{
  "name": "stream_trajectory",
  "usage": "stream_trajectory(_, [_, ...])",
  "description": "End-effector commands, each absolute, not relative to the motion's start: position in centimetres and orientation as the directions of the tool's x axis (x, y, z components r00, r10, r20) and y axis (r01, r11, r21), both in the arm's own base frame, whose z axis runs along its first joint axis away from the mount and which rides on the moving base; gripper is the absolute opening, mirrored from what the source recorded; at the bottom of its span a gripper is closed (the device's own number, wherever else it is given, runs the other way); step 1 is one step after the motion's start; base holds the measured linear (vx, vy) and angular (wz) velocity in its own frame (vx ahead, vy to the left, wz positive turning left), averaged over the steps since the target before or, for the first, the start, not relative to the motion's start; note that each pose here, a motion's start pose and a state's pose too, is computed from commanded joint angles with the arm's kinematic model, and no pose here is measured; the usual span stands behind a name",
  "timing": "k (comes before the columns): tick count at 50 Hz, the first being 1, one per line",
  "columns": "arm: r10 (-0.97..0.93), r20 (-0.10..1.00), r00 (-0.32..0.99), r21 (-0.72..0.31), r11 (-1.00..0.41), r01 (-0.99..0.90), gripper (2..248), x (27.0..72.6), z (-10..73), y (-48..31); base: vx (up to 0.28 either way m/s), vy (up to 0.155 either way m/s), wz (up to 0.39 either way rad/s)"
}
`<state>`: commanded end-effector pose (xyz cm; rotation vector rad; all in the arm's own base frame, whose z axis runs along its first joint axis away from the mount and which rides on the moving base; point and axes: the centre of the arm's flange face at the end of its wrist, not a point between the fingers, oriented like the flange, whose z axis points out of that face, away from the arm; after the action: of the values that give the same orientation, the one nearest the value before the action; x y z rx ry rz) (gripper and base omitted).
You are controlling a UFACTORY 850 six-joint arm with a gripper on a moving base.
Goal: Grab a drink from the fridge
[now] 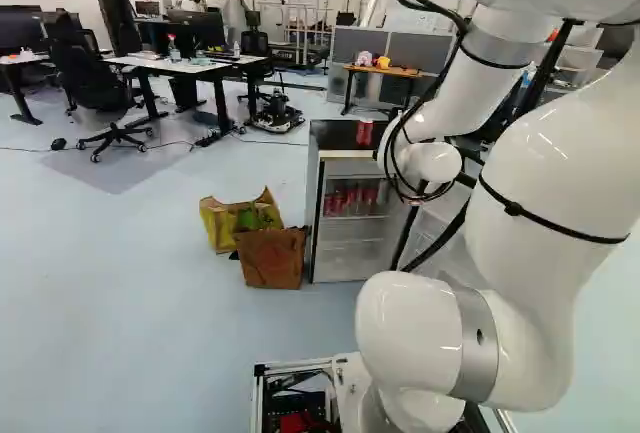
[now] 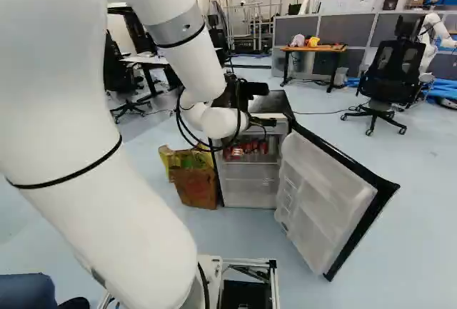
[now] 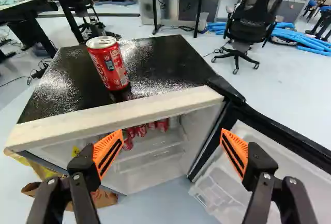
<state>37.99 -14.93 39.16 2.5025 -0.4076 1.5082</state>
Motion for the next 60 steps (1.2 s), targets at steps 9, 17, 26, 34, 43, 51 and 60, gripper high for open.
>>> stream_trajectory(9, [-0.157,0.876,0.457,0.022,-0.932,-0.362,247,36.8,39.7,-16.0,0.000,0.000,0.000])
stream_trajectory(17, [-0.175,0.869,0.464,0.023,-0.920,-0.391,247,36.0,40.3,-16.9,0.000,0.000,0.000])
stream_trajectory(26, [-0.193,0.863,0.466,0.024,-0.907,-0.420,247,35.6,41.0,-18.1,0.000,0.000,0.000])
stream_trajectory(34, [-0.205,0.861,0.464,0.025,-0.896,-0.443,247,35.4,41.6,-19.2,0.000,0.000,0.000])
stream_trajectory(43, [-0.220,0.859,0.462,0.026,-0.883,-0.469,247,35.3,42.4,-20.5,0.000,0.000,0.000])
stream_trajectory(51, [-0.232,0.857,0.460,0.027,-0.871,-0.490,247,35.2,43.1,-21.6,0.000,0.000,0.000])
stream_trajectory(60, [-0.246,0.854,0.458,0.028,-0.857,-0.514,247,35.2,43.8,-22.9,0.000,0.000,0.000])
